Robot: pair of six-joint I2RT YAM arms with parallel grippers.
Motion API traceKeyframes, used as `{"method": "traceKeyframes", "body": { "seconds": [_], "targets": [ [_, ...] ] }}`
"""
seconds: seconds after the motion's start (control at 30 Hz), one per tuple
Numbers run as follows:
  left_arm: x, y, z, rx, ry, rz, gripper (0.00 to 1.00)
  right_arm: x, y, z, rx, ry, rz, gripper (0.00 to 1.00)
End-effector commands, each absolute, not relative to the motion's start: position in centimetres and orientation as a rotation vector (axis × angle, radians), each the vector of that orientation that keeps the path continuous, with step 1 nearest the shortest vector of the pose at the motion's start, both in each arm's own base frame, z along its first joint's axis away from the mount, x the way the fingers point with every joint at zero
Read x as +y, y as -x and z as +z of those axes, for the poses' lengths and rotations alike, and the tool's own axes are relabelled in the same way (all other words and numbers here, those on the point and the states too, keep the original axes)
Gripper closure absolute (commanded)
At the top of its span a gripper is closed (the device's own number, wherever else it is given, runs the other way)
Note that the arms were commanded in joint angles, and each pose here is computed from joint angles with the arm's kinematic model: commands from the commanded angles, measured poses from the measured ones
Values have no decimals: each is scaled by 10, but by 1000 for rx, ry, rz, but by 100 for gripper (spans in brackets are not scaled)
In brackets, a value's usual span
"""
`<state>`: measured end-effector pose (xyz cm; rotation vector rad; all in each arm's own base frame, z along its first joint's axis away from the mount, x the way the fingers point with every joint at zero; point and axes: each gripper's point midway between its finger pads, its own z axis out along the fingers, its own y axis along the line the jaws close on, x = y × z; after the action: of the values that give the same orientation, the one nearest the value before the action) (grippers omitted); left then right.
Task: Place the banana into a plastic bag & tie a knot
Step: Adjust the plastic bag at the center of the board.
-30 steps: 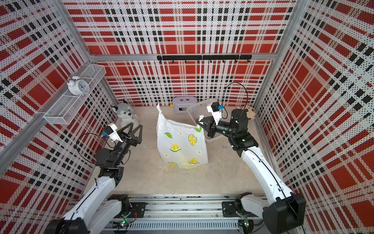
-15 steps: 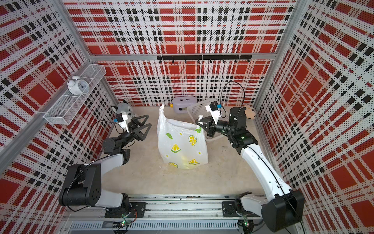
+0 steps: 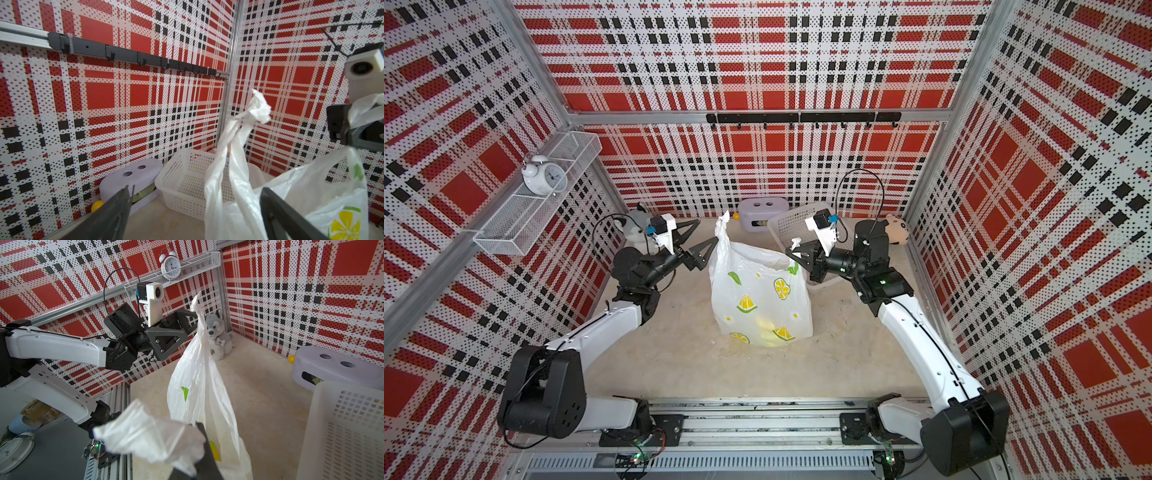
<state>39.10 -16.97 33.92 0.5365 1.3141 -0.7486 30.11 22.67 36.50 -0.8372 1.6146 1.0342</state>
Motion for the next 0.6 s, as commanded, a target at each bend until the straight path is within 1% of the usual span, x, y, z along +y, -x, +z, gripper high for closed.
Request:
{"method": "traceKeyframes", "body": {
  "seconds": [0.0,0.13,0.3,0.37,0.5,0.57],
  "targets": [
    [-182,-395,332,1350,-601,-702,2,223,-302,378,1594,836,1013,100],
    [-189,-398,325,1378,-623,-680,2,223,-302,377,1591,837,1012,100],
    [-191,-408,320,1422,-614,-595,2,224,-302,374,1600,838,1022,100],
    [-204,-405,321,1429,-629,-577,1,224,-302,373,1603,838,1024,100],
    [-212,-407,323,1456,-622,-516,4,225,-304,372,1607,837,1026,100],
    [-213,-406,327,1454,-613,-500,4,225,-303,372,1606,841,1029,100]
  ]
}}
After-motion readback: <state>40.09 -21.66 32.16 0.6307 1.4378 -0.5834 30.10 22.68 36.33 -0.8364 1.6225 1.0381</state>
